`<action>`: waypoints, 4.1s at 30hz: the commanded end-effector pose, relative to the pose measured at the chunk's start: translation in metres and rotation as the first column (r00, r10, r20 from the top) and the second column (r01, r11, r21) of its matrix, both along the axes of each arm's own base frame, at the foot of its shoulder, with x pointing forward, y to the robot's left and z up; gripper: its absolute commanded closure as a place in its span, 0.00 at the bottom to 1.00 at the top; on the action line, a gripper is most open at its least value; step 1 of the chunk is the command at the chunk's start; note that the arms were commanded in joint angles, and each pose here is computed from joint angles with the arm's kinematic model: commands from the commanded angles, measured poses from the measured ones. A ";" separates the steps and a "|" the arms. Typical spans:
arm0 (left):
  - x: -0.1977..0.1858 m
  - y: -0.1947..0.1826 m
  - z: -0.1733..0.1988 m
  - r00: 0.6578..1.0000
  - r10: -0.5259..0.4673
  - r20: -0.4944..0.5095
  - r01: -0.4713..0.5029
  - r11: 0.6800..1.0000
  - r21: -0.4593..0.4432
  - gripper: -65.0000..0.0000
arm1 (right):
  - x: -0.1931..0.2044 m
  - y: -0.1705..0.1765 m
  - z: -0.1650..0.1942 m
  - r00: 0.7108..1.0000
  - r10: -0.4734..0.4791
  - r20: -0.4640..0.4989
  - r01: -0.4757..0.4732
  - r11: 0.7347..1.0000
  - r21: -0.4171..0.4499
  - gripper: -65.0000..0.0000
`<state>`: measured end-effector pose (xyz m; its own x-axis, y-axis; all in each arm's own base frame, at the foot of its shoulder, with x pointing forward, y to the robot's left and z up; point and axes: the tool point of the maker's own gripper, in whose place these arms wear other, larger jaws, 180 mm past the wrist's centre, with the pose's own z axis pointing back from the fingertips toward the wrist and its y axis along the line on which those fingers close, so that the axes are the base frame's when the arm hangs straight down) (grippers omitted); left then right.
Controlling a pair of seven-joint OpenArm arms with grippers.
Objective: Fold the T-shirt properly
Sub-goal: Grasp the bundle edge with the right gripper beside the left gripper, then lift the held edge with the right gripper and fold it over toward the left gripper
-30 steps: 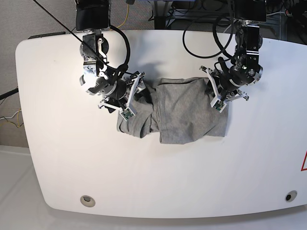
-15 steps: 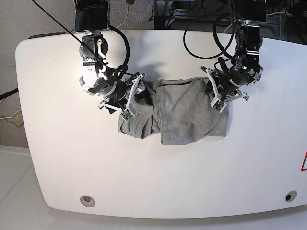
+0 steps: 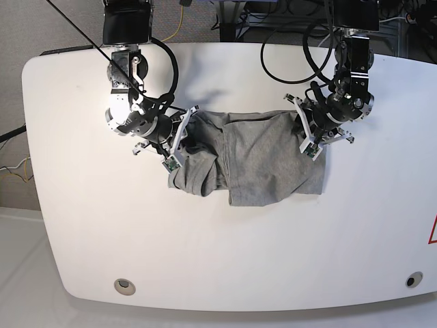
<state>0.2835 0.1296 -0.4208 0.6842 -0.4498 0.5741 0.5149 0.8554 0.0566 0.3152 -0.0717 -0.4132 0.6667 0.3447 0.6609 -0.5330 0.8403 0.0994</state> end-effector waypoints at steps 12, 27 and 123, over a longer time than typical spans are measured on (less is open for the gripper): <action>-0.016 0.008 -0.013 0.997 -0.011 -0.076 0.015 0.998 0.060 0.78 | 0.002 -0.021 0.001 1.000 -0.006 0.000 0.006 0.998 -0.058 1.00; -0.016 0.008 -0.013 0.997 -0.011 -0.076 0.015 0.998 0.060 0.78 | 0.010 -0.023 0.033 0.998 0.006 0.068 0.001 0.995 -0.102 1.00; -0.035 -0.021 -0.024 0.990 -0.084 -0.116 0.089 0.995 0.035 0.78 | 0.000 0.180 0.130 0.888 0.348 0.302 -0.385 0.920 0.072 1.00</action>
<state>0.2751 0.1001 -0.4241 0.6545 -0.4678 0.5940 0.5664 0.8238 0.0245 0.3081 0.0981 -0.3029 0.3376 0.4828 0.8081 -0.8155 0.5787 -0.0050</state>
